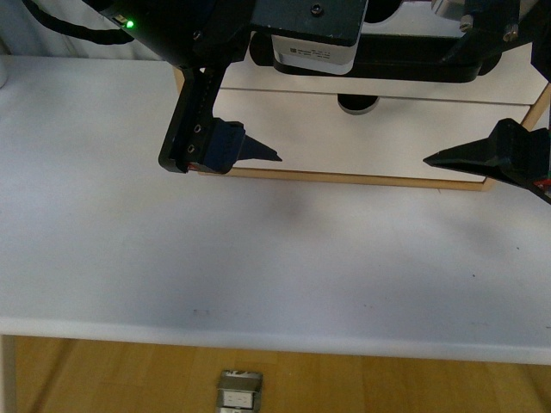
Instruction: Pull drawer
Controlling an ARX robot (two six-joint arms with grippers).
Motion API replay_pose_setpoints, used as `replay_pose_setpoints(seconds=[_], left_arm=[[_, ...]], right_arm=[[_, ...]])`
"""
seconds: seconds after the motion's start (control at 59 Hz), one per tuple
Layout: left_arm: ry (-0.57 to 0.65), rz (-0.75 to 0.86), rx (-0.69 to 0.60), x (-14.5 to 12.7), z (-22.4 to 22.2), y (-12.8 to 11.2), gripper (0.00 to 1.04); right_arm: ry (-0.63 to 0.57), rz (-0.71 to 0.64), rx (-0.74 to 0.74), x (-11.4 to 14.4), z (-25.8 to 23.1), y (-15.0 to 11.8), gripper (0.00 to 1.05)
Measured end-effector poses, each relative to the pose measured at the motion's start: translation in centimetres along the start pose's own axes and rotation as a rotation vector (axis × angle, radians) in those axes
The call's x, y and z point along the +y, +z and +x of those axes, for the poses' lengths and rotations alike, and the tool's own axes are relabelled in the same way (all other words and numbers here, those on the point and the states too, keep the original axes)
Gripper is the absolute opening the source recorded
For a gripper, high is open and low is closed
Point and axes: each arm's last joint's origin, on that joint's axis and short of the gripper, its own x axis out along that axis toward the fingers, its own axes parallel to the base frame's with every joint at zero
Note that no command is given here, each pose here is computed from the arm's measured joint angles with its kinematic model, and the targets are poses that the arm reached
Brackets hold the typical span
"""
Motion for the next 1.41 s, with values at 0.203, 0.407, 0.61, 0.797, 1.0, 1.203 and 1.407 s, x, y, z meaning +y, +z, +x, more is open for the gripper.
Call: replay_pose_setpoints(seconds=[0.203,0.407,0.61,0.797,1.0,1.203,1.407], left_arm=[[0.000,-0.001,0.000,0.0,0.0,0.0,0.98],[0.000,-0.001,0.000,0.0,0.0,0.0,0.98],[-0.016,-0.006,0.000,-0.1,0.0,0.0,0.98],[-0.034,-0.012,-0.002,-0.1,-0.3,0.1,0.98],[-0.049,-0.001,-0.004,-0.6,-0.7,0.5,0.98],[-0.055,0.012,-0.007,-1.5,-1.3,0.9,0.98],[-0.066,0.029,-0.012,-2.8,-2.1,1.4,0.98]], right_arm=[[0.010,-0.010,0.007,-0.3,0.5,-0.3,0.96],[0.028,-0.015,0.014,-0.6,0.8,-0.4,0.96],[0.051,-0.022,0.016,-0.6,1.0,-0.5,0.96],[0.081,-0.031,0.011,-0.4,0.8,-0.5,0.96],[0.107,-0.042,0.011,0.1,0.3,-0.5,0.96],[0.120,-0.053,0.006,0.8,-0.3,-0.5,0.96],[0.139,-0.062,0.001,2.1,-1.2,-0.5,0.96]])
